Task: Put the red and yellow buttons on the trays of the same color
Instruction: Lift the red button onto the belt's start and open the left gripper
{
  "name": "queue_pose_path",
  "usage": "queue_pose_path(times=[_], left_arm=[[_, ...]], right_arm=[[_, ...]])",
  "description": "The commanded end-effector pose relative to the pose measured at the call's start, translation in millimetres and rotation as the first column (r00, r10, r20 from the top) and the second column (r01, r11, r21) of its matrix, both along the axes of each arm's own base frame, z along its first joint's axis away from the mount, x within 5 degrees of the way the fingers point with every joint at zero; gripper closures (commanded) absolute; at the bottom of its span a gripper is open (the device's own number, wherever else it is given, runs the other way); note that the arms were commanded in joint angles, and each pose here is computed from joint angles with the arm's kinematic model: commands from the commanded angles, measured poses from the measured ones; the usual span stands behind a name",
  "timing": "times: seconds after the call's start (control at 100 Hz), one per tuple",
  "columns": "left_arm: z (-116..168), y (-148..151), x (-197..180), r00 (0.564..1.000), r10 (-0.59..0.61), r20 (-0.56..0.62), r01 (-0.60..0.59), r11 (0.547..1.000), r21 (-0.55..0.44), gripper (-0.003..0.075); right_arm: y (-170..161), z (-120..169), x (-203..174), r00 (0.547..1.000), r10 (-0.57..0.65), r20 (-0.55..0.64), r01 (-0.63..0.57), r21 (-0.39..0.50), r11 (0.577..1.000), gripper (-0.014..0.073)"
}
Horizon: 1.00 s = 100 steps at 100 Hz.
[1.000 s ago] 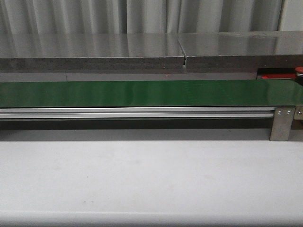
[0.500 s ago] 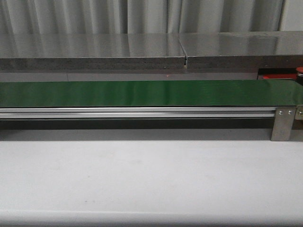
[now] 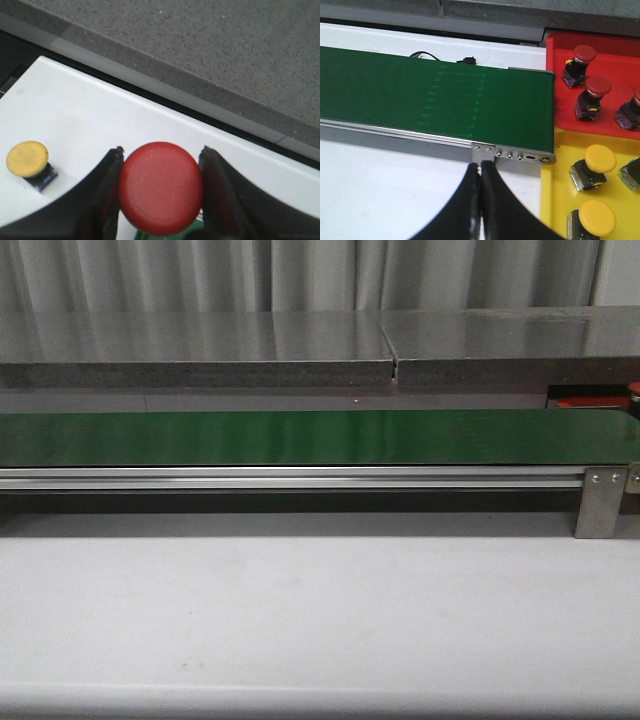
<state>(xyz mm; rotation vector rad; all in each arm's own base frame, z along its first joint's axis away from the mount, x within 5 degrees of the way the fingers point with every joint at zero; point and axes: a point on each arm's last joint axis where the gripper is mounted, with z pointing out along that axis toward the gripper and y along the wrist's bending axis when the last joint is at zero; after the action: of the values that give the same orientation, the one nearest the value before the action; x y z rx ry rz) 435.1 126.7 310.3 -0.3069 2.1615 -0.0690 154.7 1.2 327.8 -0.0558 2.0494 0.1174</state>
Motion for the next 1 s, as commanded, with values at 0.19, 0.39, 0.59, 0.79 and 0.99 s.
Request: queue_pose_path(times=[0.19,0.39,0.59,0.79,0.99], left_arm=[[1.2,-42.8,-37.6,0.998,-0.006,0.068,0.005,1.0,0.003,0.0739],[-28.7,-53.0,-39.8,0.999,-0.002,0.033,0.002,1.0,0.001,0.0739],[-39.6,-53.6,-42.7,0.999,0.014,0.032,-0.014,1.0,0.006,0.0738],[-42.1,-56.9,-43.8,1.0,-0.012,0.003,0.012,1.0,0.01,0.0545],[-42.6,-58.3,-44.3,1.0,-0.009,-0.007,0.009,1.0,-0.03,0.0109]], right_arm=[[-2.1,14.0,1.5,0.995,-0.022,0.093,0.023,-0.01,1.0,0.0662],[-2.1,14.0,1.5,0.995,-0.022,0.093,0.023,-0.01,1.0,0.0662],[-2.1,14.0,1.5,0.995,-0.022,0.093,0.023,-0.01,1.0,0.0662],[-2.1,14.0,1.5,0.995,-0.022,0.093,0.023,-0.01,1.0,0.0662],[-2.1,14.0,1.5,0.995,-0.022,0.093,0.023,-0.01,1.0,0.0662]])
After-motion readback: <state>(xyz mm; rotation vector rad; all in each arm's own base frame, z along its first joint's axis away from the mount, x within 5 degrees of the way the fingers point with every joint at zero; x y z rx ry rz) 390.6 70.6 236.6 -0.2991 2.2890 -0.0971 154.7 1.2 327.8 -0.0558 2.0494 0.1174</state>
